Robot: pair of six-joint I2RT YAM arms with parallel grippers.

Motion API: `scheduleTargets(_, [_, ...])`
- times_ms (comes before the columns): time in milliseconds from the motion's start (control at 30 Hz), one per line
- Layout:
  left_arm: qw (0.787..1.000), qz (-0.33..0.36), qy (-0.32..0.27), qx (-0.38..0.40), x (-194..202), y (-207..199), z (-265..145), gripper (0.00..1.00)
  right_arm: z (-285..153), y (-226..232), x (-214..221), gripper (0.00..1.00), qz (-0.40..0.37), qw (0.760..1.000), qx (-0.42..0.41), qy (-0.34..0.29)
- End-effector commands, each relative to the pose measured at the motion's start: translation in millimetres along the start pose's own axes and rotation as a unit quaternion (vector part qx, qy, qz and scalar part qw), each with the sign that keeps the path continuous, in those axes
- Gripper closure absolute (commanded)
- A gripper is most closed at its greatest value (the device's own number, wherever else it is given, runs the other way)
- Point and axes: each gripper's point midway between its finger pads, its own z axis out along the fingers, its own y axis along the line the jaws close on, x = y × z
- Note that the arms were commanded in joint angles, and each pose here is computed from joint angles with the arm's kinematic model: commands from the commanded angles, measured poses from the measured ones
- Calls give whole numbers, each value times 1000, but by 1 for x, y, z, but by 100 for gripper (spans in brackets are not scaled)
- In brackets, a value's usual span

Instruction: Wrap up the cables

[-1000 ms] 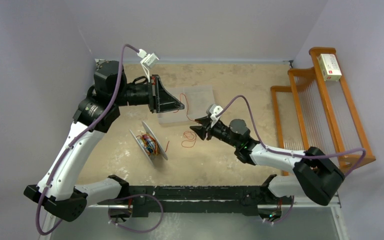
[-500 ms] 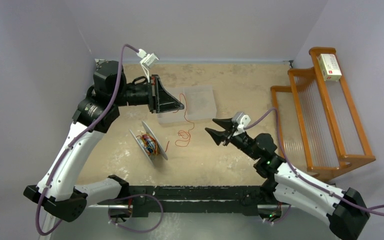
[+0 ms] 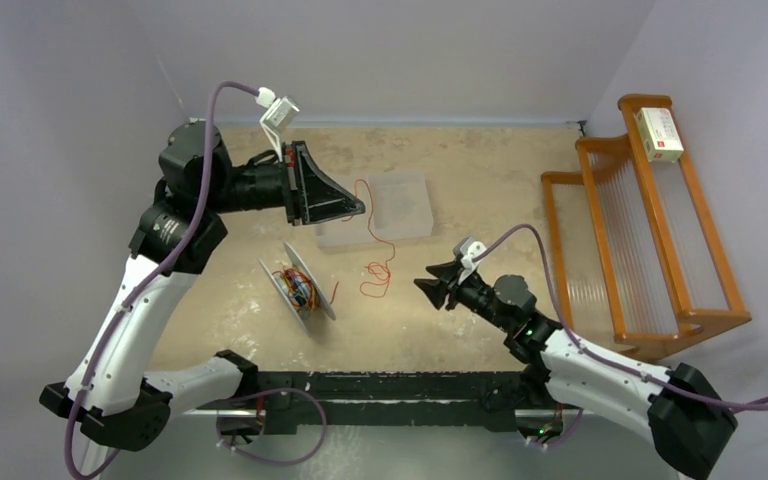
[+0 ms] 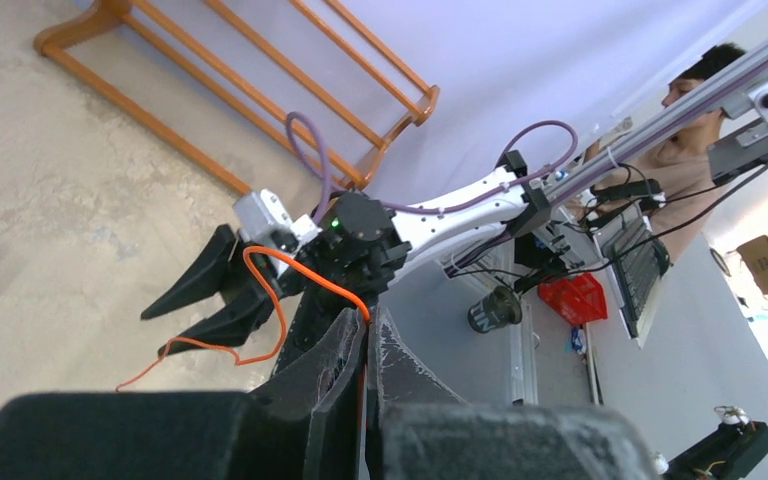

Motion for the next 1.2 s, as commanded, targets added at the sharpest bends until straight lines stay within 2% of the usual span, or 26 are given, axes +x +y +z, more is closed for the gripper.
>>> scheduleTargets(0, [997, 36, -35, 52, -24, -39, -6, 100, 8, 21, -30, 55, 13, 996, -55, -66])
scheduleTargets(267, [996, 37, -46, 69, -32, -49, -7, 100, 25, 38, -41, 54, 0, 990, -108, -88])
scheduleTargets(633, [996, 38, -43, 71, -32, -50, -7, 100, 35, 77, -70, 54, -33, 966, -223, -126])
scheduleTargets(1167, [995, 42, -43, 77, -30, -56, -10, 100, 49, 67, -63, 55, -57, 971, -200, -121])
